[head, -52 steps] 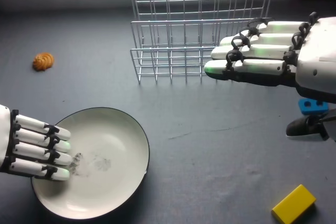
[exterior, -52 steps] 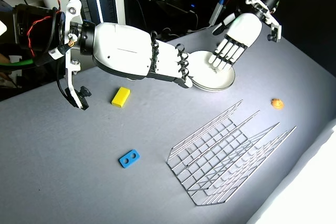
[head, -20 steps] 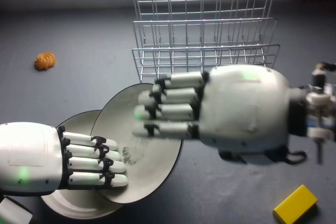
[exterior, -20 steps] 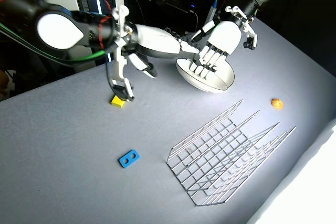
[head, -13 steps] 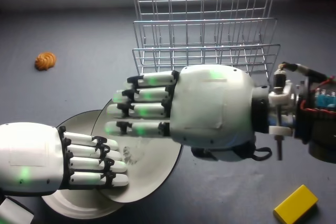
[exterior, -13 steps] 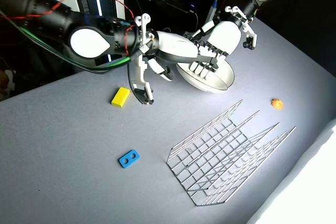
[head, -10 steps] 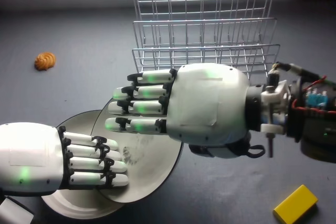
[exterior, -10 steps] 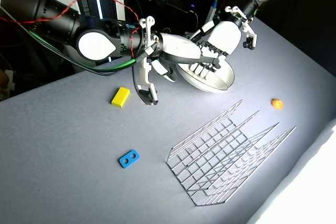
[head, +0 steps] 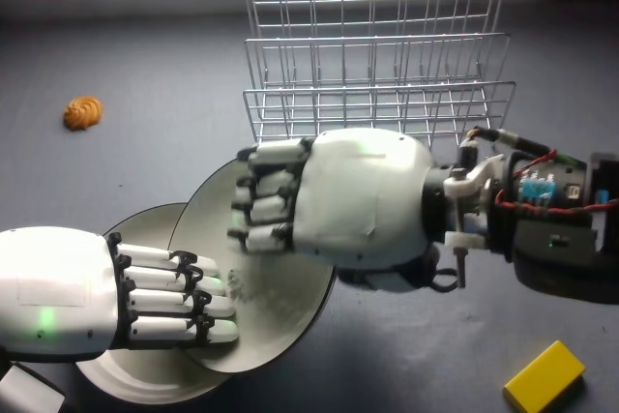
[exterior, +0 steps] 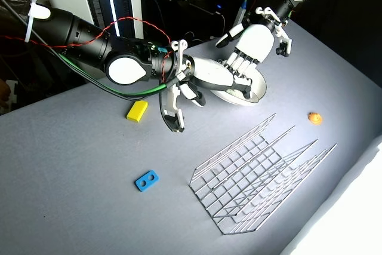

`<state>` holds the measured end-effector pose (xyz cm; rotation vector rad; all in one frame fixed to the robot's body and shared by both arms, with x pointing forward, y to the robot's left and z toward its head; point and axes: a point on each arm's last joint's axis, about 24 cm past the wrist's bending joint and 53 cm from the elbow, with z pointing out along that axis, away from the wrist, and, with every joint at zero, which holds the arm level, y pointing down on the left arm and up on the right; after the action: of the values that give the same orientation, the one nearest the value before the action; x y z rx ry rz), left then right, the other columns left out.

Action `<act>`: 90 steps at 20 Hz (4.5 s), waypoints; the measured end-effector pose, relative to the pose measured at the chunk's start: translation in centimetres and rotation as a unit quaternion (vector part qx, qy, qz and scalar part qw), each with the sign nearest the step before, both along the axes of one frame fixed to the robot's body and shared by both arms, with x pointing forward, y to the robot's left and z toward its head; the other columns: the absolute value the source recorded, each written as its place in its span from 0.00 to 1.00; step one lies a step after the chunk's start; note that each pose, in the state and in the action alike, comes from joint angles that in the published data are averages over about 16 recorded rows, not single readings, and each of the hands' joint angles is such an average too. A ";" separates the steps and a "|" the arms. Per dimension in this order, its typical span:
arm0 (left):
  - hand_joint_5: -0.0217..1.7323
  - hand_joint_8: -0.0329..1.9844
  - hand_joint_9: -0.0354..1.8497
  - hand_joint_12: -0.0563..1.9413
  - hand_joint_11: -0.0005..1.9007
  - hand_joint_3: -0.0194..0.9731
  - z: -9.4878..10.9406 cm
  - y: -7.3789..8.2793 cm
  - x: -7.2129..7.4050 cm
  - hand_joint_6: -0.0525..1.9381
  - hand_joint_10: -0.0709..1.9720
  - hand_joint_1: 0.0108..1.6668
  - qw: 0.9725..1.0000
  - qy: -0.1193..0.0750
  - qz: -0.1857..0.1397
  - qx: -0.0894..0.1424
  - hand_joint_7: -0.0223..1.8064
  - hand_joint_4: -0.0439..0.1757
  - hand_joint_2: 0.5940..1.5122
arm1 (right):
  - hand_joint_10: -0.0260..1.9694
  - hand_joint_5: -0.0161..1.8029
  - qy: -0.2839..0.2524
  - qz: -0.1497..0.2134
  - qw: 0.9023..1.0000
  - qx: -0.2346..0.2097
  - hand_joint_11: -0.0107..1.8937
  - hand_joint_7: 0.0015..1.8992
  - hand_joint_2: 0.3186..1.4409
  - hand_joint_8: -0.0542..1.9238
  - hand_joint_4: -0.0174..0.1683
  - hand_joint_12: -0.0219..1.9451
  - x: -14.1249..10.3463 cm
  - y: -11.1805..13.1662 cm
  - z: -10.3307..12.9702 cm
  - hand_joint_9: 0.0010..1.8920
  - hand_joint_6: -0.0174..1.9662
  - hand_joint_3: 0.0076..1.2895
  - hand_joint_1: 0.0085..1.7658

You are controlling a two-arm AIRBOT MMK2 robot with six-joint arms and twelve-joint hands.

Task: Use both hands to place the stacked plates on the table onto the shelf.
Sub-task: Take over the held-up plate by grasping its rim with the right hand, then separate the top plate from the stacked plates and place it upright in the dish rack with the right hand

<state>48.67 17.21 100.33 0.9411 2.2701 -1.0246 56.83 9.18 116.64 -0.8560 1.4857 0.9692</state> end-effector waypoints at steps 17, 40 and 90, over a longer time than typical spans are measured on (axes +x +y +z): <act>0.02 0.01 0.03 0.02 0.01 0.04 5.6 1.8 5.6 0.03 0.04 0.00 0.994 -0.047 0.086 -0.046 0.02 0.21 0.60 | 0.05 0.46 0.000 0.012 1.000 0.029 0.36 0.49 0.58 0.38 0.14 0.65 -0.9 1.1 1.6 0.61 0.42 0.01 0.64; 0.02 0.01 0.03 0.02 0.01 0.04 10.6 11.3 13.2 0.04 0.04 0.01 0.960 -0.122 0.253 -0.007 0.02 0.23 0.60 | 0.09 0.54 0.016 -0.004 0.994 0.105 0.38 0.57 0.59 0.44 0.19 0.63 -2.3 -0.8 11.1 0.64 0.49 0.00 0.67; 0.02 0.01 0.03 0.02 0.01 0.04 11.3 5.2 5.7 0.04 0.04 0.01 0.992 -0.110 0.024 -0.055 0.02 0.23 0.58 | 0.09 0.54 0.283 -0.180 0.865 0.372 0.38 0.57 0.60 0.44 0.15 0.63 14.6 -15.9 18.8 0.65 0.49 0.00 0.69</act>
<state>54.41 22.38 111.68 0.9019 2.0244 -0.9628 71.48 -6.73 135.43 0.2931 1.4775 1.4254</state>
